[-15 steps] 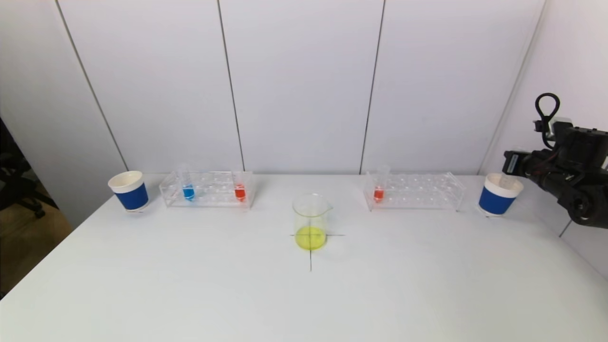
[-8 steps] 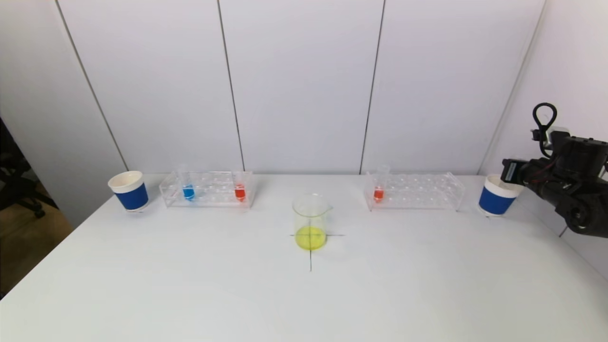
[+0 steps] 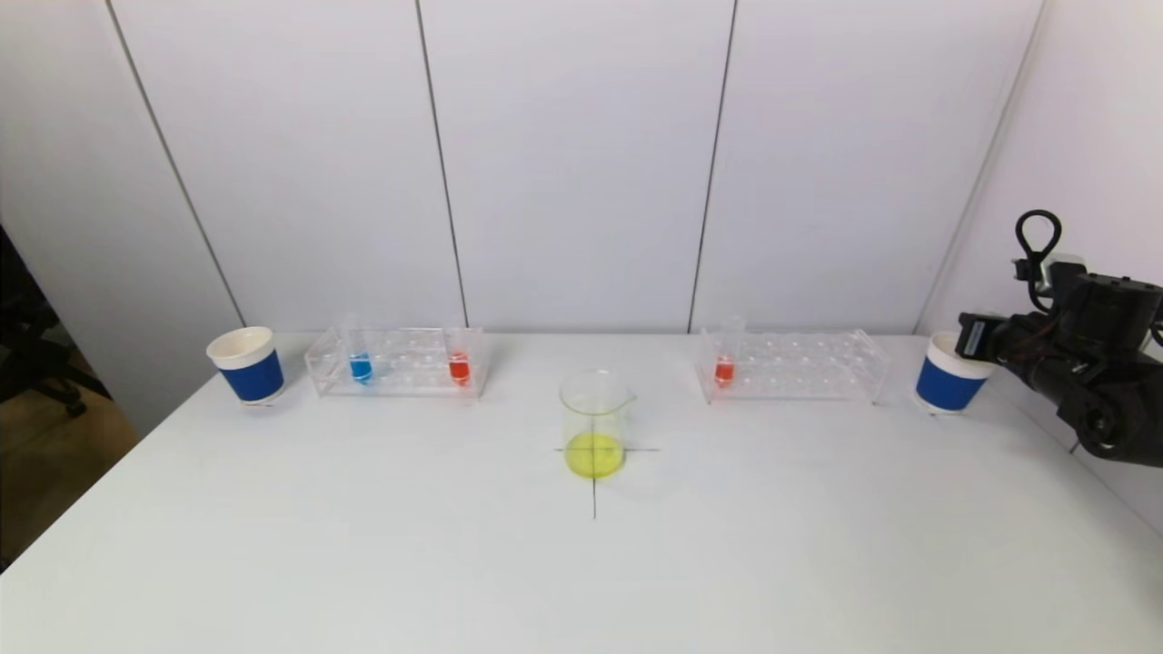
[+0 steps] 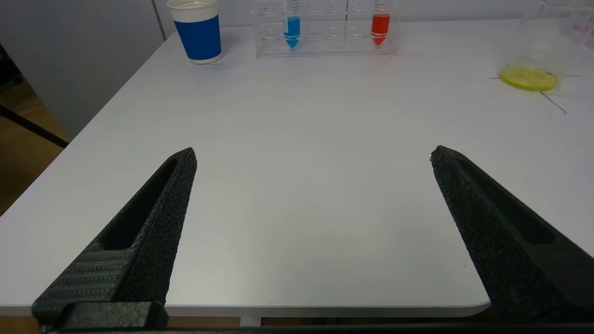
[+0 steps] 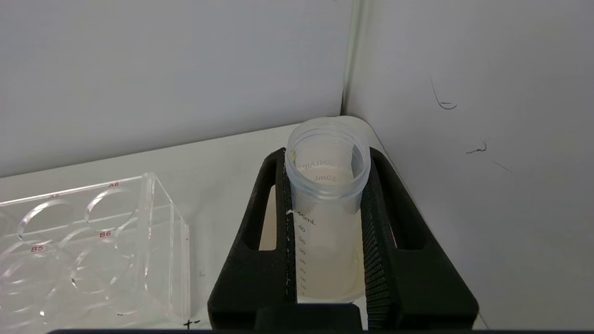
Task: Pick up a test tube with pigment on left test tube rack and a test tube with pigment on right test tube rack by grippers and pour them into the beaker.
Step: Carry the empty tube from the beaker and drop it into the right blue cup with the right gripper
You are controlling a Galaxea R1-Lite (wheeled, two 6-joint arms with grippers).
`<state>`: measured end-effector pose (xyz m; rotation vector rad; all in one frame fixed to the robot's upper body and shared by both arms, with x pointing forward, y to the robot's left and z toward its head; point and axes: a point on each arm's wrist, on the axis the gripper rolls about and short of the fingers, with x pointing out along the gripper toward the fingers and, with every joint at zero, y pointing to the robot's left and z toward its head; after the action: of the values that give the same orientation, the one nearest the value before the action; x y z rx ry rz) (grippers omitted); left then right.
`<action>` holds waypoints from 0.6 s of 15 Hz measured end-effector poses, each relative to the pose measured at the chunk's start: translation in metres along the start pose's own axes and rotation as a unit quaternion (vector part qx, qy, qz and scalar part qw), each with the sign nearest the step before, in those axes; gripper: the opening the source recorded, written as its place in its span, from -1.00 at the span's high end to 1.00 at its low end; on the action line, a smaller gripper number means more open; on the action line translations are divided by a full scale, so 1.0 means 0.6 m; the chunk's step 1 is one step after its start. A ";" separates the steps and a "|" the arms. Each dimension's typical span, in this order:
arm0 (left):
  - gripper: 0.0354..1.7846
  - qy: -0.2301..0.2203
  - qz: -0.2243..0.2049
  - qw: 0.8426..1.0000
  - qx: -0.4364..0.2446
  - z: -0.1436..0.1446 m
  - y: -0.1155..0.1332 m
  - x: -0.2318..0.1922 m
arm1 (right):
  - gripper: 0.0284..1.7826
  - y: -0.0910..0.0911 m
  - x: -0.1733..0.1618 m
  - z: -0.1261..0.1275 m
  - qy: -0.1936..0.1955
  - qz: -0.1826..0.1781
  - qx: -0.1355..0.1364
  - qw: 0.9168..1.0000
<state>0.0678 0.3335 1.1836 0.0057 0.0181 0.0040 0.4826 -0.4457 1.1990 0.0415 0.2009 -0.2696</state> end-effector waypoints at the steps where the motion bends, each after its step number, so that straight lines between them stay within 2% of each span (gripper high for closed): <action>1: -0.98 0.000 0.000 1.000 0.000 0.000 0.000 0.000 | 0.50 -0.001 0.000 -0.002 0.002 0.000 0.000 1.000; 9: -0.98 0.000 0.000 1.000 0.000 0.000 0.000 0.000 | 0.50 -0.002 0.001 -0.005 0.005 0.001 0.001 1.000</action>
<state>0.0678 0.3335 1.1836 0.0062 0.0181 0.0040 0.4823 -0.4468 1.1957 0.0441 0.2102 -0.2675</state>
